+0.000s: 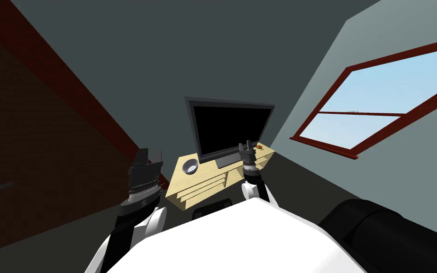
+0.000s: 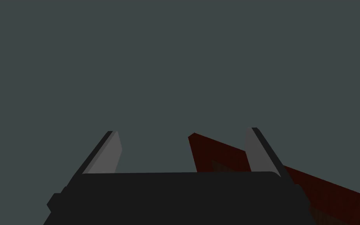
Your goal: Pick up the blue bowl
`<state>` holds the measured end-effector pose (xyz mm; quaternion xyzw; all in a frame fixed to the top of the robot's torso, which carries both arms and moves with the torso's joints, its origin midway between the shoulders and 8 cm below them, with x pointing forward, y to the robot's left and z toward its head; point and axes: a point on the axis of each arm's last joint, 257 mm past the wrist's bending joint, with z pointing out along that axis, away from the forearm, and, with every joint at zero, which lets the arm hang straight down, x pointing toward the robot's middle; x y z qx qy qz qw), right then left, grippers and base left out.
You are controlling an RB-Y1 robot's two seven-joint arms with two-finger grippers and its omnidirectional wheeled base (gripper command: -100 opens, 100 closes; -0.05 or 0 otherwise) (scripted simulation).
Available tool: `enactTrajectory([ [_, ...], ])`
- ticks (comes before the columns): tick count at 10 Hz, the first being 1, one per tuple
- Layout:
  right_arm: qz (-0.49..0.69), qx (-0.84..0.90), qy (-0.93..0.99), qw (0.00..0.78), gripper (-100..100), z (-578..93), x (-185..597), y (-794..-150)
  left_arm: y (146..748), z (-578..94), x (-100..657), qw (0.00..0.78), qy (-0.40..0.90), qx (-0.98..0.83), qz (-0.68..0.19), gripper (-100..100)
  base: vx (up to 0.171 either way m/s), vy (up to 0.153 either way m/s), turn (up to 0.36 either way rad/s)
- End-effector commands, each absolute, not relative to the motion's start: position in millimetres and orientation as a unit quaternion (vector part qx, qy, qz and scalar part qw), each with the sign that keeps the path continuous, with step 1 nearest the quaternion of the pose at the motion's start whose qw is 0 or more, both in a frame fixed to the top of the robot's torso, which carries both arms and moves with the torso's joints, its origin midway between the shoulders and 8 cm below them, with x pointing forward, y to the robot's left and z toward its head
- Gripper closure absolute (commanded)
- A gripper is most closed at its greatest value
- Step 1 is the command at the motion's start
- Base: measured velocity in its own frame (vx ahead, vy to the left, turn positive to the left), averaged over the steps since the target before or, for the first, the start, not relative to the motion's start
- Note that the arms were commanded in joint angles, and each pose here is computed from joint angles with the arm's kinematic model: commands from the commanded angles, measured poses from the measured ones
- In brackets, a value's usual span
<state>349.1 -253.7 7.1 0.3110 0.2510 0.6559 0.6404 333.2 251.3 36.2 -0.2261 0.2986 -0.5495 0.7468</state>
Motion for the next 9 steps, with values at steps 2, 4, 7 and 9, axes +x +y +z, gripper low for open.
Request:
enactTrajectory([
  [2, 0.656, 0.311, 0.251, 0.64, 0, 7, 349, -254, 245, 26, 350, 0.742, 0.331, -0.216, -0.541, -100, -0.04, 0.022, 0.09],
  [4, 0.656, 0.311, 0.251, 0.64, 0, 7, 349, -254, 241, 15, 367, 0.739, 0.358, -0.213, -0.53, -100, -0.064, 0.041, 0.104],
  [7, 0.656, 0.311, 0.251, 0.64, 0, 7, 349, -254, 239, -9, 401, 0.731, 0.404, -0.217, -0.505, -100, -0.08, 0.051, 0.11],
  [9, 0.656, 0.311, 0.251, 0.64, 0, 7, 349, -254, 240, -25, 427, 0.726, 0.434, -0.222, -0.486, -100, -0.07, 0.043, 0.108],
])
